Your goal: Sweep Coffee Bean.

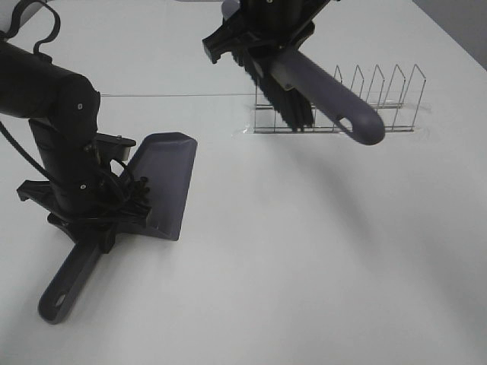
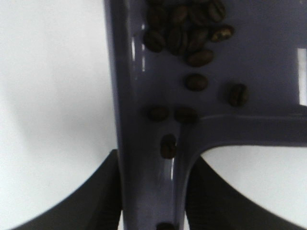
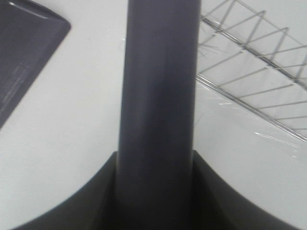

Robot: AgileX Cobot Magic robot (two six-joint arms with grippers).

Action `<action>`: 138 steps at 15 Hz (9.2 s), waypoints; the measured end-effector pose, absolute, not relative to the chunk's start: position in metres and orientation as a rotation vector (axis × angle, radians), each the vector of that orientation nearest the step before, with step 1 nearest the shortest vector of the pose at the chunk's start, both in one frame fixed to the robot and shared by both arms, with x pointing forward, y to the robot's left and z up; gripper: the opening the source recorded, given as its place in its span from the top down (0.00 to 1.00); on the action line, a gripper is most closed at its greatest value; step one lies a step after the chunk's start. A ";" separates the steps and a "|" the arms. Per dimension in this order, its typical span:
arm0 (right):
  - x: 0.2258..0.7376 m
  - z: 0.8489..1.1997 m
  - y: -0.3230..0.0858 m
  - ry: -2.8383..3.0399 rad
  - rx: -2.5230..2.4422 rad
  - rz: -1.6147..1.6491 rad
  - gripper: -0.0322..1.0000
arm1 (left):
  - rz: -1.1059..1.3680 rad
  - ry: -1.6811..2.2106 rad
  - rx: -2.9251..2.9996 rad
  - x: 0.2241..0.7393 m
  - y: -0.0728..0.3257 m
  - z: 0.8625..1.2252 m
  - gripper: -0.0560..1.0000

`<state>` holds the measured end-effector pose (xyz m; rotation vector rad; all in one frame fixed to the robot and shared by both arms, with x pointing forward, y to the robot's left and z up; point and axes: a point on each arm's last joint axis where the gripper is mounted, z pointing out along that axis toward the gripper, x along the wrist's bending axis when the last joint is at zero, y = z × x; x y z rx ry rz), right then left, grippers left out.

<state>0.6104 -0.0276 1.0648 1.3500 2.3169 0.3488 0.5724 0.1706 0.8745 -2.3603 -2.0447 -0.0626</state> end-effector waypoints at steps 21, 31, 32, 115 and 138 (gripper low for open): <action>0.635 0.974 -0.205 2.125 1.902 0.108 0.63 | -0.047 -2.071 -2.351 0.572 0.169 0.874 0.60; 0.671 0.954 -0.201 2.089 1.881 0.120 0.63 | -0.045 -2.076 -2.351 0.572 0.169 0.874 0.60; 0.675 0.952 -0.204 2.078 1.893 0.124 0.63 | -0.045 -2.077 -2.351 0.572 0.169 0.874 0.60; 0.272 1.070 -0.291 1.995 1.584 0.769 0.36 | -0.682 -2.149 -2.997 0.271 0.287 1.053 0.37; 0.246 1.054 -0.293 1.766 1.460 0.924 0.36 | -1.025 -2.186 -3.028 0.266 0.286 1.053 0.37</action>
